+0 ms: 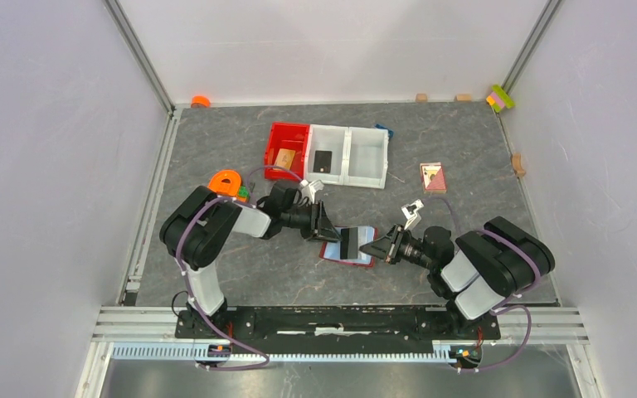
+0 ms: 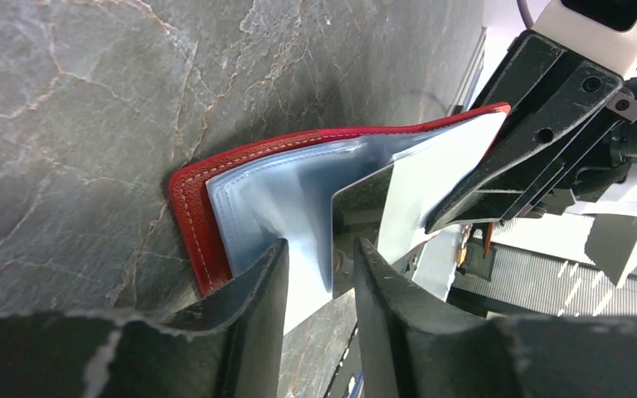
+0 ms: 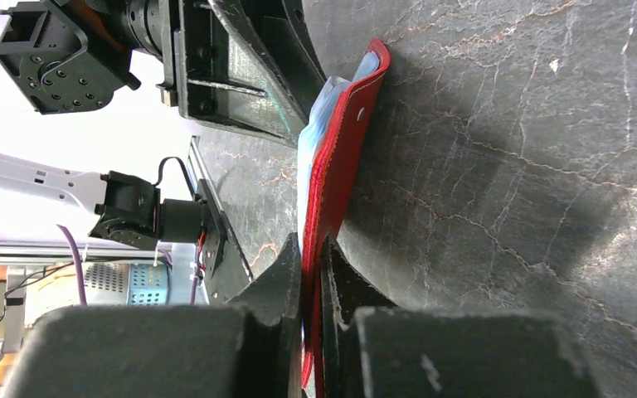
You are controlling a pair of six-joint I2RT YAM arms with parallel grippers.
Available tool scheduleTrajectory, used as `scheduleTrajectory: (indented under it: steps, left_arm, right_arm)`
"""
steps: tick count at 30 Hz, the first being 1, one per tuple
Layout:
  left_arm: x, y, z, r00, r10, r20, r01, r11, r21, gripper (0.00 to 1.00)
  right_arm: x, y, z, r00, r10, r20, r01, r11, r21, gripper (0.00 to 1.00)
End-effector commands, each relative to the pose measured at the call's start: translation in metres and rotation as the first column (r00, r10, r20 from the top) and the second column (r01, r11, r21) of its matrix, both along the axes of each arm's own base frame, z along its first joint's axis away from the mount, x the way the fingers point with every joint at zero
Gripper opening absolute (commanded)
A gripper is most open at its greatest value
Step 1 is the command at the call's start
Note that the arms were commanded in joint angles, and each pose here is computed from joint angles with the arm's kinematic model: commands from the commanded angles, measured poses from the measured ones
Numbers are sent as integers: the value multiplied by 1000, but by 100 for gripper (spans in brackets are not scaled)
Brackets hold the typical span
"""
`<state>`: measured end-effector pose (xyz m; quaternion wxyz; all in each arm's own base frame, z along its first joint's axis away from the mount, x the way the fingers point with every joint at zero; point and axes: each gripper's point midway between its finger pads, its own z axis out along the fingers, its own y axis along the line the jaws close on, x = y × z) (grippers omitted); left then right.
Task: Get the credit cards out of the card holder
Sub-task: Remove the credit card from the card holder.
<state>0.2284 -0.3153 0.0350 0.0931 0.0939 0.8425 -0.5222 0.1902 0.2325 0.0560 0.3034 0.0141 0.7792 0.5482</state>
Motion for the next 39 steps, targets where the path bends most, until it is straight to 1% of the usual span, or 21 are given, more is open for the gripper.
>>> scheduleTrajectory:
  steps: [1, 5, 10, 14, 19, 22, 25, 26, 27, 33, 39]
  left_arm:
    - [2, -4, 9, 1000, -3, 9, 3, 999, -44, 44]
    - [-1, -11, 14, 1000, -24, -7, 23, 995, -102, 45]
    - [-4, -16, 22, 999, -45, -13, 43, 987, -154, 38]
    - [-7, -19, 29, 998, -60, 2, 59, 981, -184, 37]
    - [-8, -23, 45, 998, -69, 10, 69, 963, -261, 37]
    - [-8, -23, 47, 997, -70, 10, 71, 958, -279, 25]
    - [-4, -19, 46, 999, -52, 8, 52, 960, -276, 8]
    - [-2, -18, 46, 999, -42, 8, 43, 960, -278, 4]
    - [0, -15, 47, 999, -32, 8, 33, 959, -280, 2]
    - [8, -5, 50, 1000, 17, 6, -14, 953, -304, 2]
    - [20, 9, 51, 996, 84, 8, -77, 947, -312, 2]
  right_arm:
    - [3, 4, 24, 996, 14, 92, -19, 998, 55, 0]
    - [2, 5, 27, 996, 16, 92, -23, 997, 71, 0]
    - [2, 6, 29, 995, 19, 95, -26, 997, 78, 0]
    - [1, 8, 34, 995, 22, 94, -32, 994, 105, 0]
    - [2, 8, 36, 996, 21, 90, -31, 993, 114, 0]
    - [2, 8, 35, 996, 17, 91, -27, 993, 111, 0]
    - [3, 7, 32, 996, 14, 90, -23, 995, 99, 0]
    - [3, 7, 32, 996, 14, 91, -23, 995, 96, 0]
    - [3, 6, 31, 996, 13, 91, -21, 996, 92, 0]
    - [7, -1, 33, 995, -1, 102, -9, 995, 99, 0]
    - [17, -12, 22, 994, -17, 106, 13, 999, 46, 0]
